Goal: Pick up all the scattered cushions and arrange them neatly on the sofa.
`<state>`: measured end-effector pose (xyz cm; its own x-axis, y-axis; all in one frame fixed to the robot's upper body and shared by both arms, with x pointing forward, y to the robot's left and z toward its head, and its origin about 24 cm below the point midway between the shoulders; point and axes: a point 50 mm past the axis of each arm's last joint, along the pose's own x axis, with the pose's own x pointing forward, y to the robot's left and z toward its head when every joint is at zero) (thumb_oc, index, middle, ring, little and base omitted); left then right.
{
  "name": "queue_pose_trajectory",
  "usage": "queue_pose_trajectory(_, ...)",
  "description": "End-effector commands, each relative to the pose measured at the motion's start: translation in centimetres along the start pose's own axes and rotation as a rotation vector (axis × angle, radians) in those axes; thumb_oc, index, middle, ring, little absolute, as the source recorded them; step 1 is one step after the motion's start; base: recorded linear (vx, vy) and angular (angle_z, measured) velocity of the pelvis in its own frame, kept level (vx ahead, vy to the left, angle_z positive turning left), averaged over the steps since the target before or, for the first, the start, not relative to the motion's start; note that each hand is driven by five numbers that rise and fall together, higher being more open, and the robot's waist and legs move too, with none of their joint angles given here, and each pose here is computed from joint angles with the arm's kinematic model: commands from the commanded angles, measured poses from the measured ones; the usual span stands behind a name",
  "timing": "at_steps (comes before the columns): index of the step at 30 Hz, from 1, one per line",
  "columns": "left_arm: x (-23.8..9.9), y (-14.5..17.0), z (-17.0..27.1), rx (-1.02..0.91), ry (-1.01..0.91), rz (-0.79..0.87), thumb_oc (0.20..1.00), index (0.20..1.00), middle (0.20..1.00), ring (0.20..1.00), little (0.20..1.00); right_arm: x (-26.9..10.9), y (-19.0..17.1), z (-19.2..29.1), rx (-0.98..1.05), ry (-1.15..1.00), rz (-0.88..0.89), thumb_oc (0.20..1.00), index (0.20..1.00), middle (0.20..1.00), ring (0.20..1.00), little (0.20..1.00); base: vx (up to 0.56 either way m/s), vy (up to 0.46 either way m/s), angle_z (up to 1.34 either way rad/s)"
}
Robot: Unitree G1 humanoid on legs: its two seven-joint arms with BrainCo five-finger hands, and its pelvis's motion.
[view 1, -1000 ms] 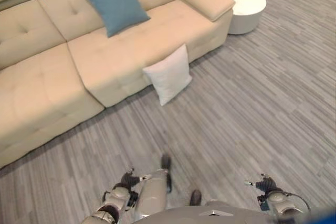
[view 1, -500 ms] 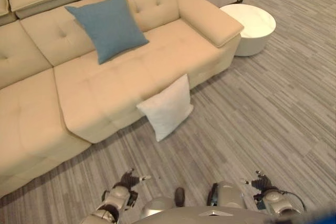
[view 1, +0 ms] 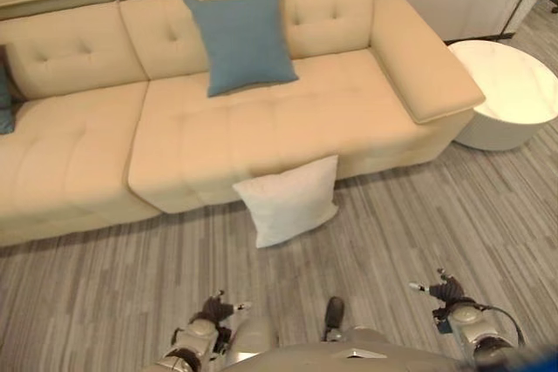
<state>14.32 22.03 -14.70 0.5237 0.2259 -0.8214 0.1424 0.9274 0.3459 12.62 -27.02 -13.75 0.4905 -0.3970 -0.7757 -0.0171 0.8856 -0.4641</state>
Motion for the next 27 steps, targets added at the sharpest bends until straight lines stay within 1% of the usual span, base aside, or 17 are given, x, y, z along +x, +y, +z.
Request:
queue_pose_trajectory(1,0.0,0.0,-0.4,0.013,0.016,0.003,1.0,1.0,1.0,1.0,1.0,0.2,-1.6,-0.3,0.032,0.02,-0.049,1.0,1.0,1.0,1.0,1.0,0.32,0.155,0.91)
queue_pose_trajectory(5,-0.3,0.9,-2.1,-0.012,0.066,0.024,1.0,1.0,1.0,1.0,1.0,0.1,-0.5,0.1,0.03,0.004,-0.007,1.0,1.0,1.0,1.0,1.0,0.28,0.193,-0.35)
queue_pose_trajectory(11,-0.3,1.7,-2.2,-0.017,0.063,0.049,1.0,1.0,1.0,1.0,1.0,0.3,-0.6,1.4,0.037,-0.034,-0.007,1.0,1.0,1.0,1.0,1.0,0.13,0.091,0.23)
queue_pose_trajectory(16,-0.3,1.9,-2.2,-0.003,0.059,0.054,1.0,1.0,1.0,1.0,1.0,0.5,-1.2,2.8,0.011,-0.085,-0.02,1.0,1.0,1.0,1.0,1.0,0.2,-0.133,0.57)
queue_pose_trajectory(22,-0.4,1.5,-2.4,0.003,0.067,0.042,1.0,1.0,1.0,1.0,1.0,0.6,-1.6,2.5,-0.018,-0.08,-0.023,1.0,1.0,1.0,1.0,1.0,0.1,-0.159,0.58)
queue_pose_trajectory(27,-0.4,1.3,-2.5,0.007,0.068,0.034,1.0,1.0,1.0,1.0,1.0,0.5,-2.0,2.7,-0.009,-0.097,-0.029,1.0,1.0,1.0,1.0,1.0,0.03,-0.175,0.24)
